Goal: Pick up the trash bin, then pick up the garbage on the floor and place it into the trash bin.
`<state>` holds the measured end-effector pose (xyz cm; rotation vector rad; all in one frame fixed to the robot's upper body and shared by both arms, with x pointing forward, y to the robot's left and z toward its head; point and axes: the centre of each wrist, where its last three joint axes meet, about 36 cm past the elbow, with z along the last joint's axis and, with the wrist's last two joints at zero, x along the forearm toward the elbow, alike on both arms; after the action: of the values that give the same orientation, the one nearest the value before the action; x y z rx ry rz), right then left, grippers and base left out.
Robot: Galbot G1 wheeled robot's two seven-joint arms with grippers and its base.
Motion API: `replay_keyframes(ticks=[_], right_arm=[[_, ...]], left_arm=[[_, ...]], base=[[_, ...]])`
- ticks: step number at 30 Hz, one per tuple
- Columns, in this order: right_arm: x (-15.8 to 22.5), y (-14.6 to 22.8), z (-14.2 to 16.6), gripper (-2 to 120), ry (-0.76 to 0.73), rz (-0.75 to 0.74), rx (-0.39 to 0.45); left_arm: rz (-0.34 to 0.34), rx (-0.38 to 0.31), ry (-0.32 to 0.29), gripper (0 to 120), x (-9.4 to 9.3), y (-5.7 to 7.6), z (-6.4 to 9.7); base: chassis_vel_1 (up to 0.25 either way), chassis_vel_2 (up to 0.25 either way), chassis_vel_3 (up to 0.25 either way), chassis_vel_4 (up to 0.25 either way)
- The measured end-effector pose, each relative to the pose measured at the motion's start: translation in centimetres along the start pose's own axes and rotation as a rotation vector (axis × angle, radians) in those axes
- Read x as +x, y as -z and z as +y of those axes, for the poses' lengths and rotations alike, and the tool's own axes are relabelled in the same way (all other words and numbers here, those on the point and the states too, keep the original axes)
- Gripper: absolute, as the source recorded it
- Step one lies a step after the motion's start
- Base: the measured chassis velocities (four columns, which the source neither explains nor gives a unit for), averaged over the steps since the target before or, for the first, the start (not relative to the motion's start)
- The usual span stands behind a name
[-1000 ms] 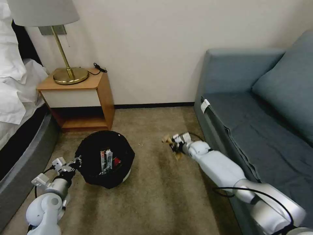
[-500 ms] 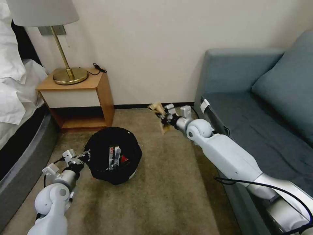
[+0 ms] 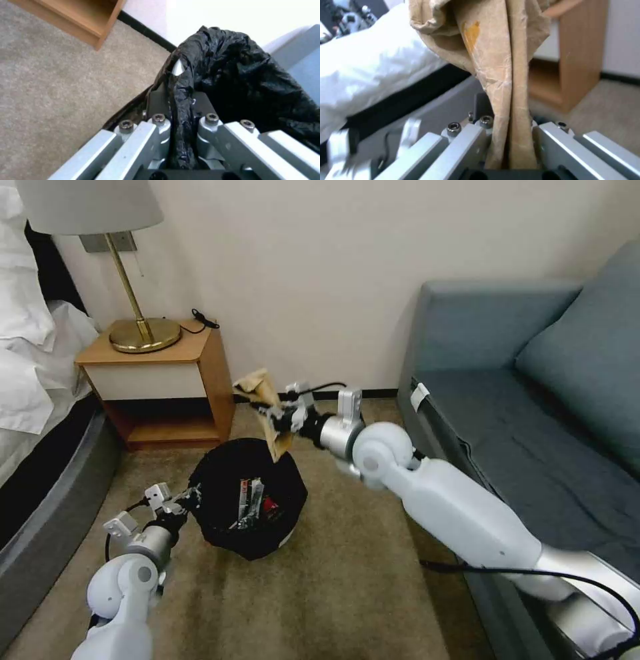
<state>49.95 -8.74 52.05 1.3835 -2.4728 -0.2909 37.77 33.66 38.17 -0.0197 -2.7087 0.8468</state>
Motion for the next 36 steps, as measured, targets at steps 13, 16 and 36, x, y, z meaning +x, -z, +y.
replay_keyframes(ticks=[13,16,36], right_arm=[[-0.8,-5.8,1.5,0,0.033,0.088,-0.006],[-1.3,-6.1,1.7,0,0.037,0.091,-0.007],[-3.1,-8.5,2.8,44,0.063,0.114,0.043]], left_arm=[[0.025,0.011,-0.003,5,1.0,-1.3,-0.8],[0.029,0.010,-0.001,5,1.1,-1.5,-0.8],[0.032,0.037,-0.017,5,1.8,-1.7,-1.1]], base=[[0.000,0.000,0.000,0.000],[0.000,0.000,0.000,0.000],[0.000,0.000,0.000,0.000]])
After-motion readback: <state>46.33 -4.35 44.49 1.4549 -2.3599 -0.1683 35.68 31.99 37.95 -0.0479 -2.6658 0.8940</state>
